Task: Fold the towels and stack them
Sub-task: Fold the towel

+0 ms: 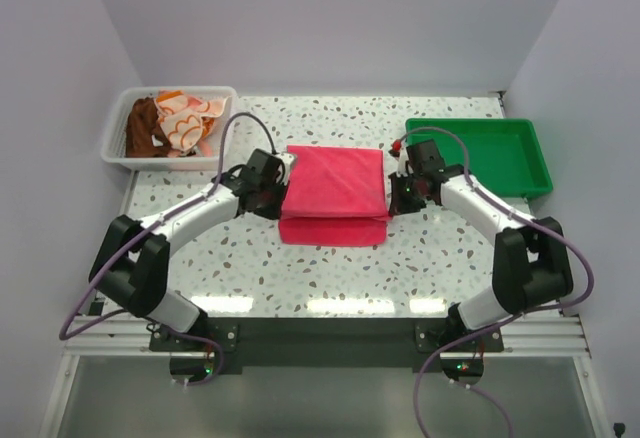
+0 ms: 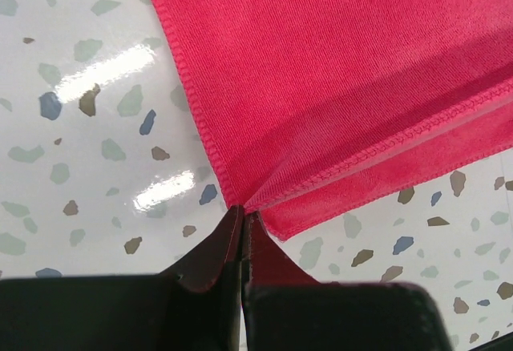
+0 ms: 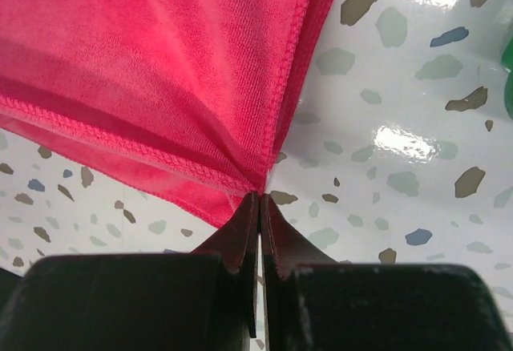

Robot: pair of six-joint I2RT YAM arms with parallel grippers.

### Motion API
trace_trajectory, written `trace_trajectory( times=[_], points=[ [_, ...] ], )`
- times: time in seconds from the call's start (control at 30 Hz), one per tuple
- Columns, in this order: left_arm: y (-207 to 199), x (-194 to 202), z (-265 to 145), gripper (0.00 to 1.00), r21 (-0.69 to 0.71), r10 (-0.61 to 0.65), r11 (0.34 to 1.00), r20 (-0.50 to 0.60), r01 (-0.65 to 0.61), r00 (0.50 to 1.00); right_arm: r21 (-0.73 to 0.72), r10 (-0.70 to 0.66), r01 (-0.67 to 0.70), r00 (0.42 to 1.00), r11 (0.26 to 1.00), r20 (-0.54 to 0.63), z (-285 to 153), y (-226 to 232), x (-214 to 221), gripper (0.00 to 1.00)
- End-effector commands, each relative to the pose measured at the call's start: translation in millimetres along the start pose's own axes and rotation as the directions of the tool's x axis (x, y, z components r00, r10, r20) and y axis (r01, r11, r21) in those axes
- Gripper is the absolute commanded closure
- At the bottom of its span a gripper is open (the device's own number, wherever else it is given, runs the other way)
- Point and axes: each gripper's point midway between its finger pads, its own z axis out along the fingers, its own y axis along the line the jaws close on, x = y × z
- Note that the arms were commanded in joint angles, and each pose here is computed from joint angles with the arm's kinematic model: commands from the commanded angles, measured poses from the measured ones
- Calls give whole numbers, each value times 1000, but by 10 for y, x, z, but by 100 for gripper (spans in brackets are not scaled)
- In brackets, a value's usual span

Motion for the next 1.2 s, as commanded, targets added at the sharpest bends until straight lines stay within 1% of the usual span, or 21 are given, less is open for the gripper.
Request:
trace_trajectory(
  times=[0.0,0.13,0.23,0.37,0.47,0.5,0.53,0.6,0.63,0.67,0.77,0.8,0.87,0.93,1.0,1.1,1.17],
  points=[
    [-46,106,107,100,12,-12,1000,-33,13,999,34,26,-26,1000,999,-13,159,-79,52,100],
    [-105,305,258,100,16,-17,1000,-100,19,995,41,46,-44,998,998,-43,278,-108,140,100],
    [-141,421,295,100,16,-16,1000,-124,18,992,38,48,-46,998,998,-50,300,-109,186,100],
    [-125,419,288,100,7,-22,1000,-114,23,993,37,43,-41,997,998,-57,309,-119,221,100],
    [-117,348,257,100,-2,-19,1000,-101,19,995,30,34,-32,998,999,-44,275,-94,164,100],
    [-117,320,237,100,-2,-17,1000,-98,17,995,33,29,-28,999,999,-25,246,-87,85,100],
    [-85,199,202,100,-29,-14,1000,-68,12,998,36,27,-27,999,999,-17,208,-82,47,100],
    [-33,110,127,100,-62,-11,998,-52,7,999,38,18,-20,999,999,39,78,-45,-153,100],
    [-43,-42,35,100,-66,-11,998,-12,10,1000,39,19,-21,999,999,45,10,-25,-186,100],
    [-26,-68,-31,100,-76,-6,997,-9,5,1000,33,11,-14,996,999,92,-131,26,-323,100],
    [-22,-283,-283,100,-90,-8,996,70,14,998,33,5,-10,989,999,149,-364,77,-410,100],
    [-51,-365,-391,100,-70,-8,997,113,16,994,28,-3,-2,984,1000,181,-470,104,-435,100],
    [-55,-342,-410,100,-60,2,998,127,6,992,37,-13,6,983,999,184,-515,86,-382,100],
    [-35,-216,-361,100,-63,11,998,89,-5,996,46,-15,8,985,999,172,-517,60,-305,100],
    [-38,-115,-294,100,-57,6,998,58,-2,998,49,-7,0,990,999,141,-438,25,-163,100],
    [-39,138,-148,100,-39,-9,999,12,9,1000,45,14,-19,994,999,104,-288,-13,25,100],
    [-29,210,-76,100,-44,-12,999,-7,11,1000,44,26,-30,997,999,79,-155,-43,117,100]
  ],
)
